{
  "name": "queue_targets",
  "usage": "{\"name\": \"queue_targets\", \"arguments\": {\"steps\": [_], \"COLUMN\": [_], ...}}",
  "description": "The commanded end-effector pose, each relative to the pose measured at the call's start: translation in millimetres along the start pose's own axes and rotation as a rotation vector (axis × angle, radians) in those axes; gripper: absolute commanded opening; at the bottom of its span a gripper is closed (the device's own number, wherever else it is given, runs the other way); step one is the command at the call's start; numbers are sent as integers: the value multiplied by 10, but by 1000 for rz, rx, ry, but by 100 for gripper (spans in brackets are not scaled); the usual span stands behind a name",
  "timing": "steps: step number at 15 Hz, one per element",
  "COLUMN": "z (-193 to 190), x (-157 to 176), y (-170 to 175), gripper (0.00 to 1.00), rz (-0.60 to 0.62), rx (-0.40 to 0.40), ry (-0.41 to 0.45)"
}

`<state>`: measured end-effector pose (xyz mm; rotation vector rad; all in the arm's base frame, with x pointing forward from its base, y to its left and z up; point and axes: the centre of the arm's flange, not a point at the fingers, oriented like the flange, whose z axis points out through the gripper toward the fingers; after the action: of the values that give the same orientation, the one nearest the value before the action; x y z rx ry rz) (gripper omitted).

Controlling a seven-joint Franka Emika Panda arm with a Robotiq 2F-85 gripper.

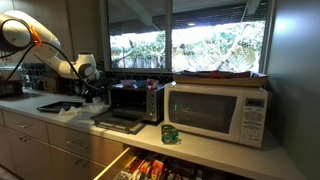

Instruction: Put the white paper towel on the microwave on the counter

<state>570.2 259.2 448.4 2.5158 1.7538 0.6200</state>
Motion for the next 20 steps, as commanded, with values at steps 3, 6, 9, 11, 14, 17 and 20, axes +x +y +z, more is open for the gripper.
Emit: {"name": "queue_targets", "arguments": {"steps": [3,6,9,11,14,17,20], "z": [235,584,1002,1175,1333,1349,1109], "x": [565,548,529,561,670,812,927], "y": [-280,-224,-25,46,85,31,-292], "gripper": [1,1,1,1,29,43,65], "rz": [158,327,422,434,419,408,398], "rx": [124,72,80,98,153,194,283], "ry": [16,-25,-25,-37,-12,5,3]}}
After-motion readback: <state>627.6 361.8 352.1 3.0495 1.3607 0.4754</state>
